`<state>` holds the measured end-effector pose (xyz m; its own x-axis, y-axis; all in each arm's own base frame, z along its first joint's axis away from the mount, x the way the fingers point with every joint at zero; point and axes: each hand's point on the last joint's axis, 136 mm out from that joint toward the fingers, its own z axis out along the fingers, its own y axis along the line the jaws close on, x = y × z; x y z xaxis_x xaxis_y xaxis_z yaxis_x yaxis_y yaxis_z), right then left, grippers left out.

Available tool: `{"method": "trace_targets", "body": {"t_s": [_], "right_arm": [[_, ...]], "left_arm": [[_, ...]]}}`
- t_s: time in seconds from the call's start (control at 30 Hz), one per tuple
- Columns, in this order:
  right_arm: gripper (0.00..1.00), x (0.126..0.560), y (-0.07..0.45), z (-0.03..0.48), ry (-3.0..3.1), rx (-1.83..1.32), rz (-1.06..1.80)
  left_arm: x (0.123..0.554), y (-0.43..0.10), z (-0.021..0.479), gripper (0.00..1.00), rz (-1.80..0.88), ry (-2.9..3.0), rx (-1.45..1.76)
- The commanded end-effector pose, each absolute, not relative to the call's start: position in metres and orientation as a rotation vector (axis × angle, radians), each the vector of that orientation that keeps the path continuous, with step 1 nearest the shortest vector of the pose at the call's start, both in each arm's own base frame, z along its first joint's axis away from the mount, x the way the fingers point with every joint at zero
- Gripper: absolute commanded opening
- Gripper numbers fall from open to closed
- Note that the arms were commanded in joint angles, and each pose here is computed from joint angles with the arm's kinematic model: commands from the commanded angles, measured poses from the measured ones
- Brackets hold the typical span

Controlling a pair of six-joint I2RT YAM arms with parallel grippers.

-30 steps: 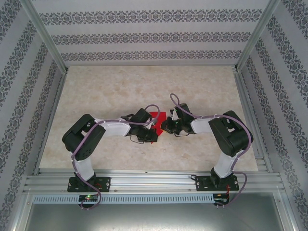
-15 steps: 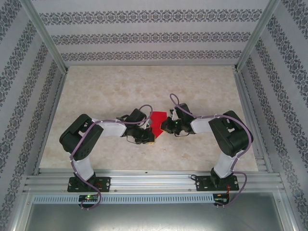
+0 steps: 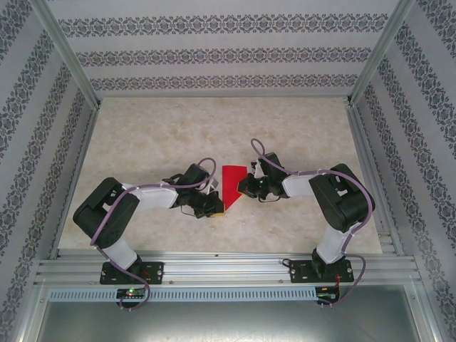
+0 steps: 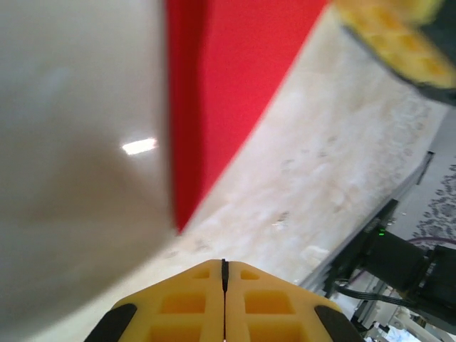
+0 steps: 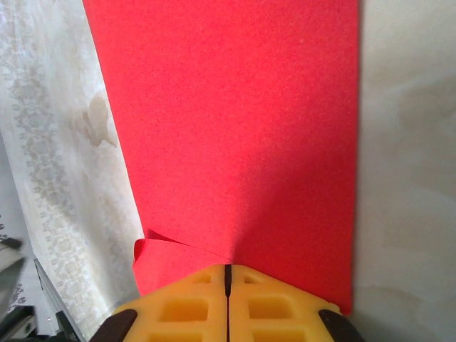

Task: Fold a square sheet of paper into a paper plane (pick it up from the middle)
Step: Third fold the triangle at the center of the table.

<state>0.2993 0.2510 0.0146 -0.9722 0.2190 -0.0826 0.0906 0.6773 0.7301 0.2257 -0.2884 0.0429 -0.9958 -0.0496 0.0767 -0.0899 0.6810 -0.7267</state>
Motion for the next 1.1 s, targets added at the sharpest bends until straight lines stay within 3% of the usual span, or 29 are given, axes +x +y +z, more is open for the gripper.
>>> {"method": "trace_targets", "body": {"t_s": [0.0, 0.27, 0.6, 0.87, 1.07], "right_arm": [[0.06, 0.283, 0.227, -0.019, 2.849, 0.34, 0.972], [0.07, 0.283, 0.229, -0.021, 2.852, 0.344, 0.976], [0.07, 0.282, 0.226, -0.022, 2.859, 0.345, 0.96], [0.08, 0.283, 0.226, -0.021, 2.86, 0.346, 0.958], [0.08, 0.282, 0.226, -0.021, 2.852, 0.379, 0.961]], "left_arm": [[0.246, -0.303, 0.074, 0.09, 1.37, -2.828, 0.091], [0.263, -0.31, 0.041, 0.1, 1.274, -2.828, 0.146], [0.225, -0.27, -0.011, 0.09, 1.02, -2.815, 0.272], [0.209, -0.256, -0.007, 0.09, 1.011, -2.815, 0.324], [0.223, -0.259, 0.019, 0.09, 1.104, -2.871, 0.327]]}}
